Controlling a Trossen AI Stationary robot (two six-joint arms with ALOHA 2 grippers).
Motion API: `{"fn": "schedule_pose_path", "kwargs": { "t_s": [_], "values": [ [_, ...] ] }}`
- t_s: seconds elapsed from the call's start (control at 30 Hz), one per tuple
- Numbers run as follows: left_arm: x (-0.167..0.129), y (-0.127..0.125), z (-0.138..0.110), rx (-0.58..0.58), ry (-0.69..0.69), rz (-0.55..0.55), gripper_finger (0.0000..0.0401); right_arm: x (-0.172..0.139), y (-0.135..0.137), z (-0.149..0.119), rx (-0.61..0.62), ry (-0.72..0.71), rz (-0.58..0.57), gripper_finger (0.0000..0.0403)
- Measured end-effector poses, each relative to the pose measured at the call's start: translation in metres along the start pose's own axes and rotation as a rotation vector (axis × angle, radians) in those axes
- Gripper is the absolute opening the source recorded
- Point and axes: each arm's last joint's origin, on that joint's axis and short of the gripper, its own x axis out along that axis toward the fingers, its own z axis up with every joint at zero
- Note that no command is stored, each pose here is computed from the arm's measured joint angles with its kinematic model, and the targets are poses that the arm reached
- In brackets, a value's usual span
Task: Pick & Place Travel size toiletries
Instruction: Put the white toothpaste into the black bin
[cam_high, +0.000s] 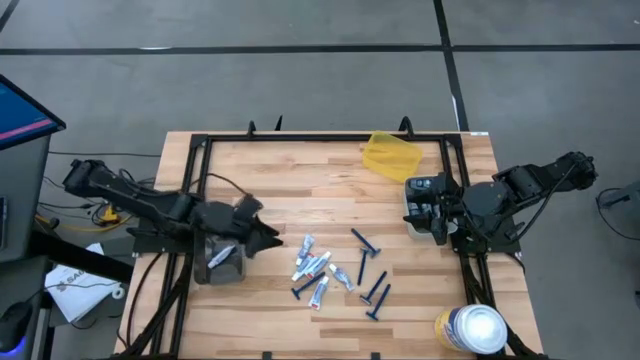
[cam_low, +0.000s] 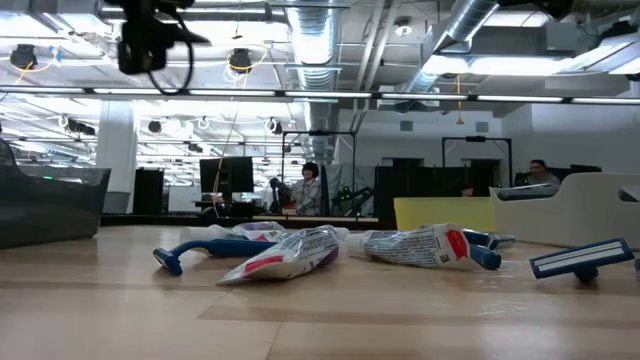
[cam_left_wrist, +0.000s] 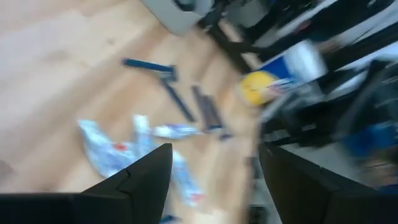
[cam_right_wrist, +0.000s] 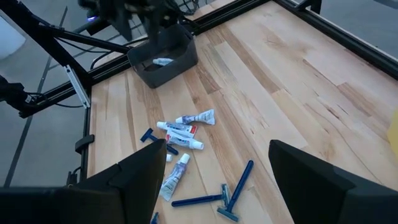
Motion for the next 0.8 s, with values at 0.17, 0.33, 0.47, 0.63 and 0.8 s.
{"fn": "schedule_pose_path", "kwargs": {
  "t_s": [0.17, 0.33, 0.47, 0.63, 0.8],
  "values": [
    [0.031, 0.011, -0.012, 0.204, 0.005, 0.172, 0.0232, 0.0, 0.0, 0.0, -0.009, 0.0, -0.001, 0.0276],
    [0.065, 0.026, -0.031, 0.233, 0.081, 0.291, 0.0231, 0.0, 0.0, 0.0, 0.0, 0.0, -0.001, 0.0276],
    [0.087, 0.04, -0.048, 0.163, 0.175, 0.358, 0.0231, 0.0, 0.0, 0.0, 0.0, 0.001, -0.001, 0.0276],
    [0.102, 0.05, -0.06, 0.149, 0.244, 0.404, 0.0231, 0.0, 0.0, 0.0, 0.0, 0.001, -0.002, 0.0276],
    [0.108, 0.037, -0.065, 0.231, 0.277, 0.357, 0.0231, 0.0, -0.001, -0.001, -0.006, 0.01, -0.008, 0.0276]
  ]
}}
